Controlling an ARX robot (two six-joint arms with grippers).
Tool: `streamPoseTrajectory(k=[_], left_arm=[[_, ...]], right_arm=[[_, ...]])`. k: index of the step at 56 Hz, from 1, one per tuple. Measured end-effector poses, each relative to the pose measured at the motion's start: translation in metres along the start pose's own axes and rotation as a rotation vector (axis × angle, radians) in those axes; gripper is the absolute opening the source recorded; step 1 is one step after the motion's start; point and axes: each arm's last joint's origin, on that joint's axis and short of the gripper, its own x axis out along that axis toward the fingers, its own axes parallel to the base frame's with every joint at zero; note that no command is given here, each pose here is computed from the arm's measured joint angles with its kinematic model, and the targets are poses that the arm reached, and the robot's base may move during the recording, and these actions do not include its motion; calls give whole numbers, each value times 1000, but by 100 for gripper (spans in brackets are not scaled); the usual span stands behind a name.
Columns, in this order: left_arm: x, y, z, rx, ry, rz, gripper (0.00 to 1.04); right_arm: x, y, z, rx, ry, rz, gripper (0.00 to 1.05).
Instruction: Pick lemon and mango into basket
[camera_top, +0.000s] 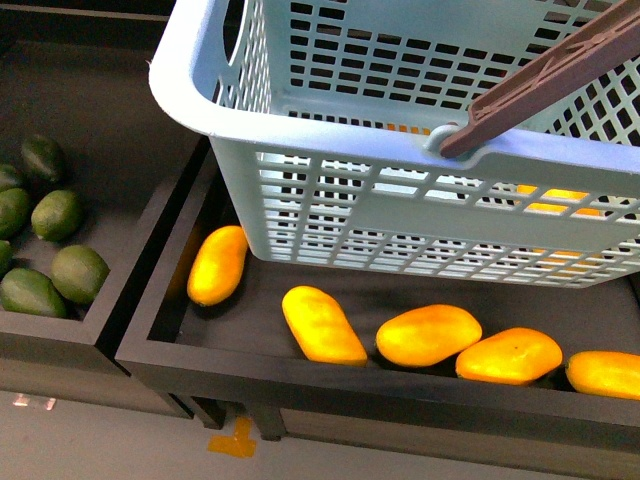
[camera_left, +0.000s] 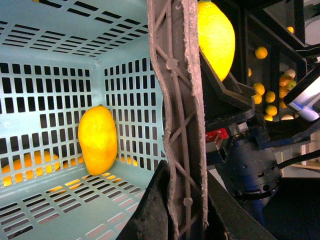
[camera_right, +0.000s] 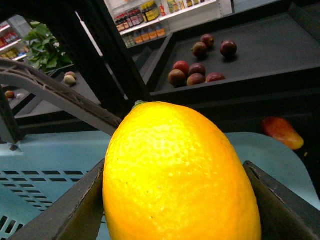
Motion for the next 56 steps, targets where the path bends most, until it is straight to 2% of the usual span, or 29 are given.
streamPoseTrajectory(k=[5, 7, 19, 29, 34, 39, 41, 51, 56], left_arm=[[0, 0, 0, 0, 0, 0, 8], [0, 0, 0, 0, 0, 0, 8], [0, 0, 0, -5, 0, 1, 8], [0, 0, 0, -2, -5, 6, 8], [0, 1, 0, -4, -3, 4, 8], [0, 0, -1, -2, 2, -1, 8], [0, -1, -1, -2, 3, -1, 8], [1, 0, -1, -3, 5, -2, 8], [1, 0, -1, -2, -2, 5, 8]], right_arm=[[2, 3, -5, 10, 14, -40, 93], [2, 3, -5, 17, 11, -53, 97], [-9, 4, -3, 50, -15, -188, 96], [-46, -4, 7, 46, -75, -405, 96], [-52, -8, 10, 33, -88, -419, 95], [-63, -5, 3, -113, -86, -240, 80], [-69, -3, -1, -169, -77, -214, 75], [-102, 5, -16, -279, -68, -204, 47], [-120, 15, -27, -295, -63, -213, 28]])
